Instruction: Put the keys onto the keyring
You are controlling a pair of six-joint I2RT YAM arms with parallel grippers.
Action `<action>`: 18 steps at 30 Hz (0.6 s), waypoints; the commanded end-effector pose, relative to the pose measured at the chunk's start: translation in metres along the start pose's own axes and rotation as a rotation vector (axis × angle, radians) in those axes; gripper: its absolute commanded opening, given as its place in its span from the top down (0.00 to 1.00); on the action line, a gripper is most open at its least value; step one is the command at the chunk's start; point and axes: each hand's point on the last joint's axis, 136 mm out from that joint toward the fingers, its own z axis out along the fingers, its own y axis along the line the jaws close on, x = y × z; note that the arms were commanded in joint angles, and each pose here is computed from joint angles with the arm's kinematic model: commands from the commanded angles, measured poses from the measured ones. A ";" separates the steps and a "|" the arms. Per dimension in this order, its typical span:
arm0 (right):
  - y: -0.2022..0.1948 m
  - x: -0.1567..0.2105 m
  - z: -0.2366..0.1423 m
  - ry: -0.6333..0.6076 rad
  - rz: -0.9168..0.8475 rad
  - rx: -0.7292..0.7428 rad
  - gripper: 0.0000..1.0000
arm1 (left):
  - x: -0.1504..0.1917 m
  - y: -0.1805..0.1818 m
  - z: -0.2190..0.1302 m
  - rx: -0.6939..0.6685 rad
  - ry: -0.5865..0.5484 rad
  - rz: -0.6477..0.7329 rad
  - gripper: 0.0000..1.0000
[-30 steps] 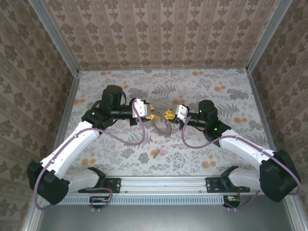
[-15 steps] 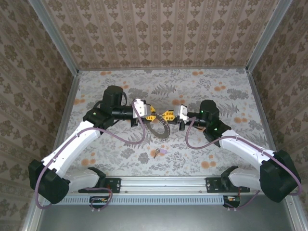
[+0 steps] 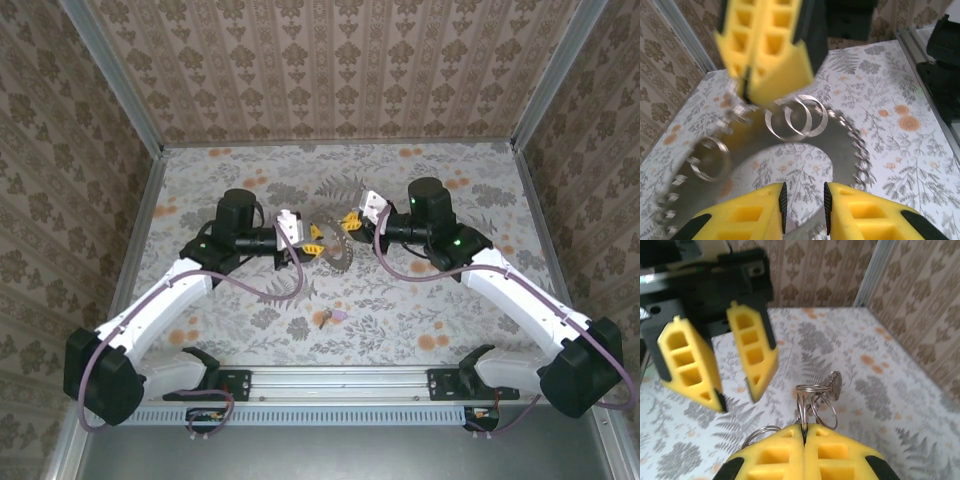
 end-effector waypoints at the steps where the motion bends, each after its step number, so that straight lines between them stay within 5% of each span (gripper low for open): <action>1: 0.009 0.010 -0.001 0.083 0.069 -0.038 1.00 | -0.017 0.009 0.003 -0.016 -0.092 -0.044 0.72; 18: 0.041 0.029 -0.004 0.365 0.109 -0.201 1.00 | 0.022 0.005 0.035 0.043 0.075 -0.086 0.71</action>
